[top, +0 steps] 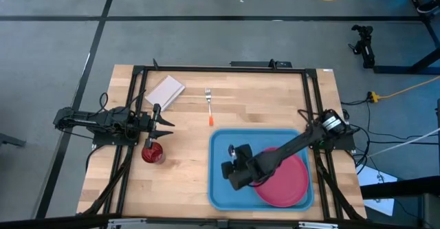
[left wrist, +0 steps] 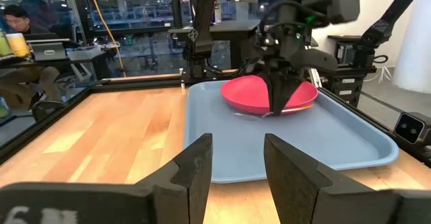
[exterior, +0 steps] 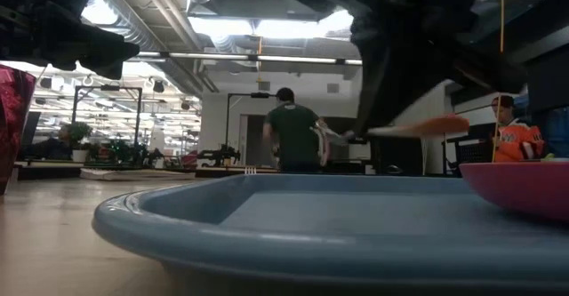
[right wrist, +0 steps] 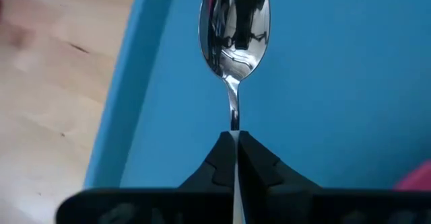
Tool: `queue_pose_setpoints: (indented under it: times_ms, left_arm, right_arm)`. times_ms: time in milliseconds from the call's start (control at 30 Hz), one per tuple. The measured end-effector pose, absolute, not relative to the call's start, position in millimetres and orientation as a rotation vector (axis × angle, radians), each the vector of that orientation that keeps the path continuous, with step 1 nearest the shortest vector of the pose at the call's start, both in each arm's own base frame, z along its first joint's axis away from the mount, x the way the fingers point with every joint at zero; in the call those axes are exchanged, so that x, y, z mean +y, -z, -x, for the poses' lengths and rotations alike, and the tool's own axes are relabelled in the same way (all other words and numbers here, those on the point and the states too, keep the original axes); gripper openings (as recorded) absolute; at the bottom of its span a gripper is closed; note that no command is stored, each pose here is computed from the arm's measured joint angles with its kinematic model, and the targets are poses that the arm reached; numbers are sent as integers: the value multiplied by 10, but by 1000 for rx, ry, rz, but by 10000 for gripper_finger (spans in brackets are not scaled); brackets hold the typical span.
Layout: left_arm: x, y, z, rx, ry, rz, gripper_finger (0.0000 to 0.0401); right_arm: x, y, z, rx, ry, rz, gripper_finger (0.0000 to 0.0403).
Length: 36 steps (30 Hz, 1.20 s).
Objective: Pick and place plate/cup/fork/spoon on tray
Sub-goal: Put the orange spoon on the blue tray
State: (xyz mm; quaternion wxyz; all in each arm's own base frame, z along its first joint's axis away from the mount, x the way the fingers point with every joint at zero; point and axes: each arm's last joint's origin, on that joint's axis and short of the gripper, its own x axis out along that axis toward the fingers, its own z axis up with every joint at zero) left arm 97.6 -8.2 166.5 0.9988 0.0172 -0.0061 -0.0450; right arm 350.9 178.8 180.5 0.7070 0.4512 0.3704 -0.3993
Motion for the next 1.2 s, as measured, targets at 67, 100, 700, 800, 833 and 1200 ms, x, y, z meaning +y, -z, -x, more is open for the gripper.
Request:
queue_pose_setpoints:
  times_ms: [67,100,700,800,833,1200]
  left_arm:
    - [-83,-1665,-977,-12,90,-34,127]
    - [-82,-1666,-976,-12,90,-34,127]
    - [-83,-1666,-976,-12,90,-34,127]
    - [-82,-1666,-976,-12,90,-34,127]
    - [-82,-1666,-976,-12,90,-34,127]
    - [-82,-1666,-976,-12,90,-34,127]
  right_arm:
    - [1838,-1752,-3495,824,902,-1018,2]
    - [1860,-1728,-3491,822,909,-1026,2]
    - [2207,-1517,-3331,817,987,-1176,10]
    - [2224,-1499,-3323,811,1000,-1191,23]
    - [2225,-1492,-3322,811,1002,-1189,28]
    - [2219,-1432,-3367,798,995,-1190,38]
